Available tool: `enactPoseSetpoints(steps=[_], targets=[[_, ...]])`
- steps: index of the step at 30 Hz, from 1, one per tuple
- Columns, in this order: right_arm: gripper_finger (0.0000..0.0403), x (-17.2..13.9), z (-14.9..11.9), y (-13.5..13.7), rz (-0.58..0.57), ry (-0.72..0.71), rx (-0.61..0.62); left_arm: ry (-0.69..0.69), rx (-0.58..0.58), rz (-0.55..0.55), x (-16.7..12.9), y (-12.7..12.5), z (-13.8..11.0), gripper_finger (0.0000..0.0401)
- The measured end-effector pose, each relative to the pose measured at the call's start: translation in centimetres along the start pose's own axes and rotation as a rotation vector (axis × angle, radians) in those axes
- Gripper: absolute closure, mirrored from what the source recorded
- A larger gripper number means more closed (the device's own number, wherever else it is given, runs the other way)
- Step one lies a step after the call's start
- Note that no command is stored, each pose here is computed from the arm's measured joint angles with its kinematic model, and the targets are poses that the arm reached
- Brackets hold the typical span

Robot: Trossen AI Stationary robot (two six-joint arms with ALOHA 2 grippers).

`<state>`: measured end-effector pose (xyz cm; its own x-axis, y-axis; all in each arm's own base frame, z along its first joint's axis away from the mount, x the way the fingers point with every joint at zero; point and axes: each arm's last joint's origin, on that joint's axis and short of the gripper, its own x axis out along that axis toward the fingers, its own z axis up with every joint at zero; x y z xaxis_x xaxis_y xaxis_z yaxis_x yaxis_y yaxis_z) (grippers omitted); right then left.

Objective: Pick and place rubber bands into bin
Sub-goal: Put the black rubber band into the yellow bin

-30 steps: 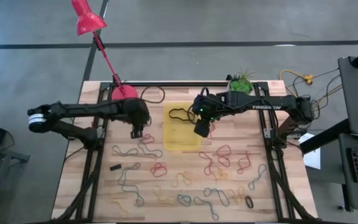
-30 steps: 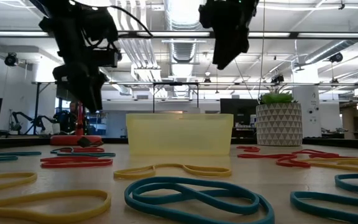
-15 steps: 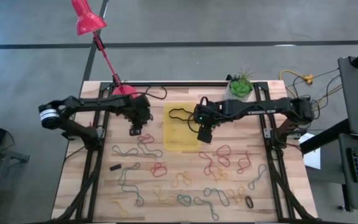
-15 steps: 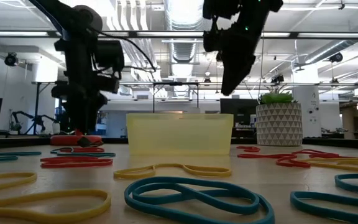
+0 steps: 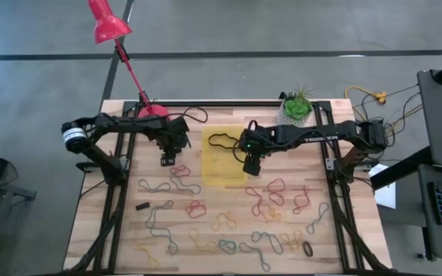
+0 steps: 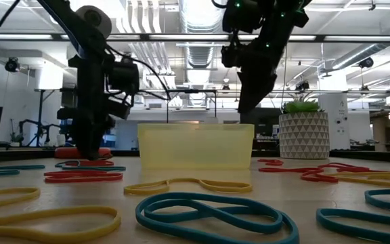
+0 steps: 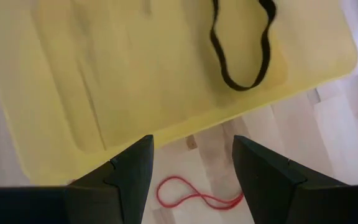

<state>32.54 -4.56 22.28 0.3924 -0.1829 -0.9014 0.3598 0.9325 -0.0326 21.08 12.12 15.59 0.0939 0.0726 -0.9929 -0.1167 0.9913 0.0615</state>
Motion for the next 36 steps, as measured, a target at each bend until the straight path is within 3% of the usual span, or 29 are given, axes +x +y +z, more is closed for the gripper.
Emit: enactPoseSetpoints(steps=[6, 12, 16, 19, 26, 29, 32, 36], targets=[[0.0197, -0.2, 0.4, -0.2, 0.001, -0.024, 0.046, 0.034, -0.030, -0.028, 1.1, 0.8, -0.1, 0.0217], [0.0197, -0.1, 0.5, -0.3, 0.000, -0.026, 0.052, 0.010, 0.010, -0.034, 0.9, 1.0, 0.3, 0.0324], [0.0197, -0.1, 0.5, -0.4, -0.016, -0.028, 0.069, -0.045, -0.010, 0.035, 0.2, 1.6, 1.1, 0.0392], [0.0197, -0.7, 0.5, -0.6, -0.027, -0.042, 0.079, -0.100, -0.037, 0.050, -1.9, 1.6, 2.1, 0.0397], [0.0197, -4.3, 0.5, -1.5, -0.124, -0.164, 0.101, -0.498, 0.008, 0.133, -12.4, 0.5, 6.1, 0.0400], [0.0197, -5.9, 0.3, -1.9, -0.174, -0.221, 0.124, -0.624, 0.055, 0.132, -15.5, -0.3, 7.6, 0.0400], [0.0197, -7.2, 0.0, -2.3, -0.178, -0.260, 0.154, -0.677, 0.072, 0.116, -15.9, -0.9, 9.7, 0.0400], [0.0197, -8.3, -0.8, -2.6, -0.176, -0.292, 0.198, -0.696, 0.070, 0.078, -13.1, -1.9, 13.2, 0.0392]])
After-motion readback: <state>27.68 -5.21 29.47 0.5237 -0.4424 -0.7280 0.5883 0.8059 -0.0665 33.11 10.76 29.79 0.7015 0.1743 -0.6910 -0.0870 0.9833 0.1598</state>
